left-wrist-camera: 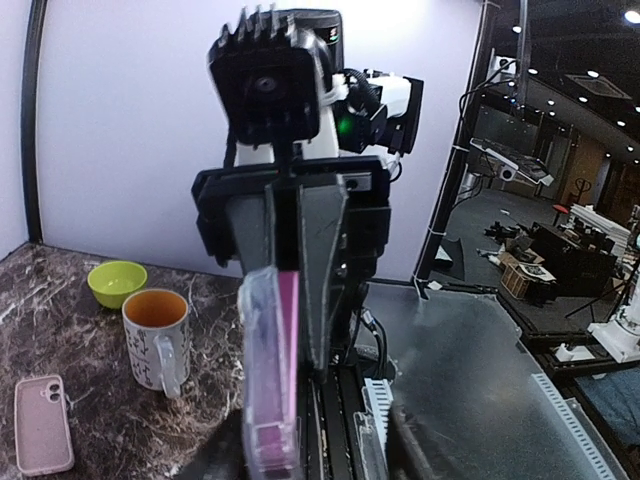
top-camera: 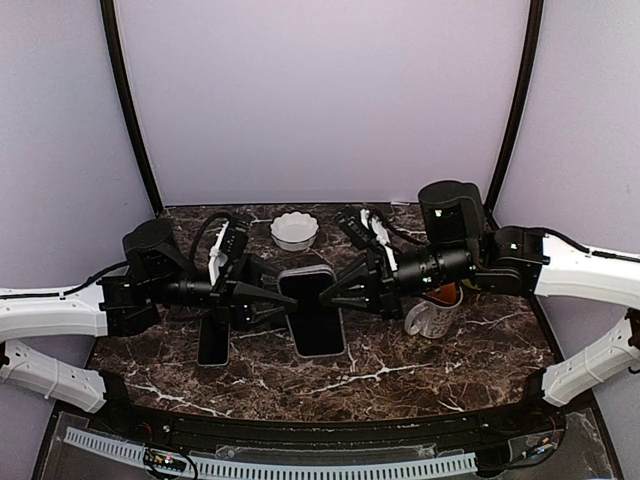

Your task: Put the phone into the phone case

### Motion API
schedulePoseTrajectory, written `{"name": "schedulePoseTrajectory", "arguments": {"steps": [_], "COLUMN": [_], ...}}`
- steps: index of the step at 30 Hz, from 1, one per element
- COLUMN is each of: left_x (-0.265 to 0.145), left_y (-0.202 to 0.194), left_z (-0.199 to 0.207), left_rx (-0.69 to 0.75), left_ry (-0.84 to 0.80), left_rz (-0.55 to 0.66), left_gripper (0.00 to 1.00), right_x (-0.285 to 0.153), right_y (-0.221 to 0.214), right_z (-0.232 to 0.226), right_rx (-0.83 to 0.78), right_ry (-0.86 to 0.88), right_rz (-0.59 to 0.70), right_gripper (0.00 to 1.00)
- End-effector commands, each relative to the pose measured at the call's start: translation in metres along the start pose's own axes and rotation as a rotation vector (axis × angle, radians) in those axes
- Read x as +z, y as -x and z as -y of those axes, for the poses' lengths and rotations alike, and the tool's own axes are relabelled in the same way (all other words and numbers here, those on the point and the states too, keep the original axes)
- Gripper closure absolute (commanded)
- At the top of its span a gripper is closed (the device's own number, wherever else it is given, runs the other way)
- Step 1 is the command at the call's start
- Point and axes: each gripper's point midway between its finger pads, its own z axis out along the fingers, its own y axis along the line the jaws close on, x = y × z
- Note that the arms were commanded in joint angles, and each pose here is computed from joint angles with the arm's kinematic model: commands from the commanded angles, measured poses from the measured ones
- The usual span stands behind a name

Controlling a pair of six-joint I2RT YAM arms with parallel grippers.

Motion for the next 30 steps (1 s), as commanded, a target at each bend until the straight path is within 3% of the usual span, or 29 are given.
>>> {"name": "schedulePoseTrajectory", "arguments": {"steps": [1,3,4,7,8,9,10,12,14,17,21,22,23,26,30], "left_x": [-0.002,-0.002,-0.002,-0.002,-0.002,-0.002,-0.002,-0.002,-0.001,-0.001,-0.001,-0.001,-0.001,0.001,-0.002], "left_y": [0.017,0.017,0.018,0.018,0.017,0.017,0.016,0.013,0.014,0.016,0.016,0.015,0.014,0.011,0.014], "left_z": [0.006,0.003,0.002,-0.003,-0.004,-0.004,-0.005,-0.006,-0.005,-0.003,-0.001,-0.001,-0.001,-0.001,0.0], "left_rx": [0.047,0.042,0.04,0.031,0.03,0.031,0.031,0.028,0.03,0.035,0.035,0.033,0.031,0.021,0.029], "left_ry": [0.002,0.012,0.018,0.05,0.054,0.056,0.056,0.059,0.054,0.043,0.033,0.026,0.024,0.019,0.022], "left_rz": [0.076,0.081,0.083,0.086,0.086,0.087,0.084,0.071,0.072,0.081,0.086,0.083,0.081,0.068,0.089], "left_gripper": [0.5,0.68,0.91,1.0,1.0,1.0,1.0,1.0,1.0,1.0,1.0,1.0,1.0,1.0,1.0], "right_x": [-0.014,-0.014,-0.013,-0.012,-0.011,-0.011,-0.01,-0.009,-0.006,0.001,0.007,0.007,0.007,0.007,0.008], "right_y": [0.042,0.043,0.042,0.038,0.036,0.036,0.036,0.037,0.036,0.032,0.024,0.022,0.023,0.027,0.025], "right_z": [-0.011,-0.013,-0.013,-0.013,-0.011,-0.008,-0.005,-0.004,-0.005,-0.001,0.003,0.004,0.004,0.001,0.002], "right_rx": [-0.052,-0.059,-0.062,-0.059,-0.052,-0.046,-0.039,-0.036,-0.029,-0.012,0.011,0.013,0.016,0.022,0.037], "right_ry": [0.034,0.043,0.047,0.046,0.039,0.025,0.008,0.009,0.025,0.026,0.021,0.017,0.017,0.035,0.039], "right_rz": [0.139,0.136,0.131,0.111,0.099,0.093,0.088,0.091,0.088,0.07,0.045,0.043,0.046,0.07,0.084], "right_gripper": [1.0,1.0,1.0,1.0,0.8,0.48,0.34,0.3,0.36,0.52,0.46,0.49,0.57,1.0,1.0]}}
